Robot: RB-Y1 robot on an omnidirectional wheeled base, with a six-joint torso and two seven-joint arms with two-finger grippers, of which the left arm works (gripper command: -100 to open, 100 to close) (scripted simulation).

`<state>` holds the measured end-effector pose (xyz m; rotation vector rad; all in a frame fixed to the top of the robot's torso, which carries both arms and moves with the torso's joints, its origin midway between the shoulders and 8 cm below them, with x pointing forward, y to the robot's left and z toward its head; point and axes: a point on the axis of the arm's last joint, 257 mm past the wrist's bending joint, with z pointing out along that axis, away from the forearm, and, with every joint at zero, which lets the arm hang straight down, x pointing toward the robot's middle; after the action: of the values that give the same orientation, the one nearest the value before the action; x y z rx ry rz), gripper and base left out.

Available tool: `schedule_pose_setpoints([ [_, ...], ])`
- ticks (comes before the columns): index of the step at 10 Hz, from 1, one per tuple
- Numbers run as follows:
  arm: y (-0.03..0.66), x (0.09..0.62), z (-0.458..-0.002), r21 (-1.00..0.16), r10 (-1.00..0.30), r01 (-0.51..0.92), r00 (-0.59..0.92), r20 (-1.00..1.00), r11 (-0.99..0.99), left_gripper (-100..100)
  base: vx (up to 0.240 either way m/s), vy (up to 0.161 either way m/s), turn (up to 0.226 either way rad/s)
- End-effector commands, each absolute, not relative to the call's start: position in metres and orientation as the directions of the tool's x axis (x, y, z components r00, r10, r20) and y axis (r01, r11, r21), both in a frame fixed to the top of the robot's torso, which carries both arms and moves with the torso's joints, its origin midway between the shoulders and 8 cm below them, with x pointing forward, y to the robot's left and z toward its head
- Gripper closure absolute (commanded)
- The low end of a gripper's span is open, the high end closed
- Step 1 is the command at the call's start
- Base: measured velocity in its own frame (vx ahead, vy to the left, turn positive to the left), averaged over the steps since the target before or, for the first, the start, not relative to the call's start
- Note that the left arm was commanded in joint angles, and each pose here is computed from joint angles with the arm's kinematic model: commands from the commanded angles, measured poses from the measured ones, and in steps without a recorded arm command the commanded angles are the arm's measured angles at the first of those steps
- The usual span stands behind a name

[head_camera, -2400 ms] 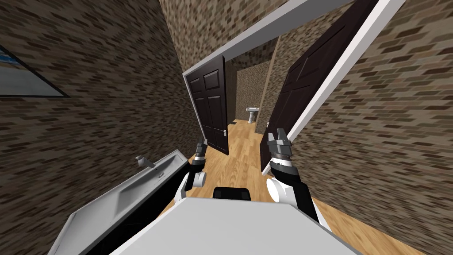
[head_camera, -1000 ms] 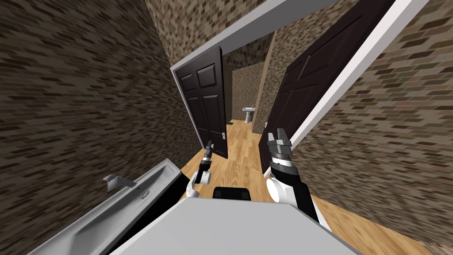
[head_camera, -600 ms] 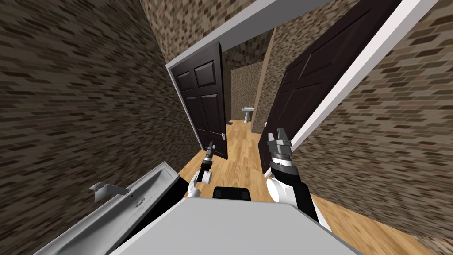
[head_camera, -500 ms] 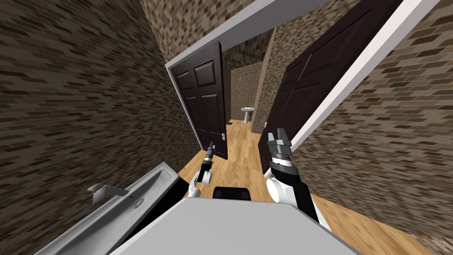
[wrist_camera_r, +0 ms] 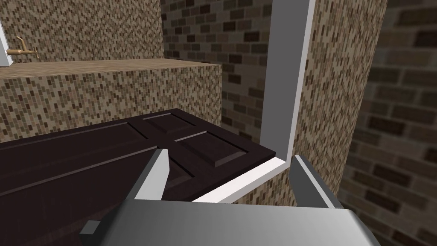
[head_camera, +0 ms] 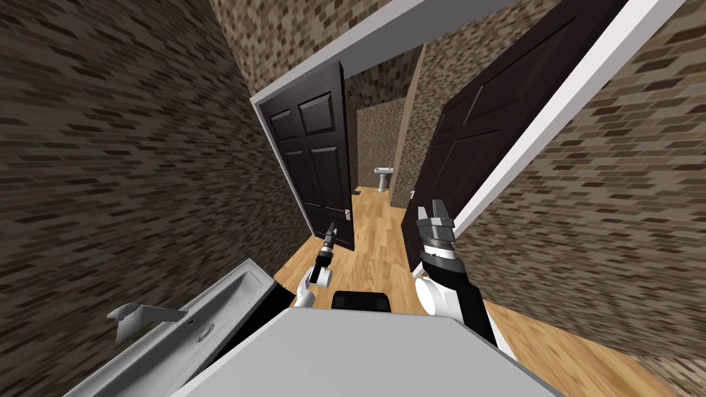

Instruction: Push the door open

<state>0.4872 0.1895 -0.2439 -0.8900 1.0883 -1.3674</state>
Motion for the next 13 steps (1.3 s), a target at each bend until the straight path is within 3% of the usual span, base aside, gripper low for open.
schedule_pose_setpoints([
  [1,0.189,0.488,-0.253,-0.959,-0.992,0.280,-0.100,-0.074,0.043,-100,0.050,0.045,-0.031],
  [13,0.166,0.495,-0.333,-0.991,-0.988,0.130,-0.152,-0.039,0.019,-100,0.065,0.053,-0.060],
])
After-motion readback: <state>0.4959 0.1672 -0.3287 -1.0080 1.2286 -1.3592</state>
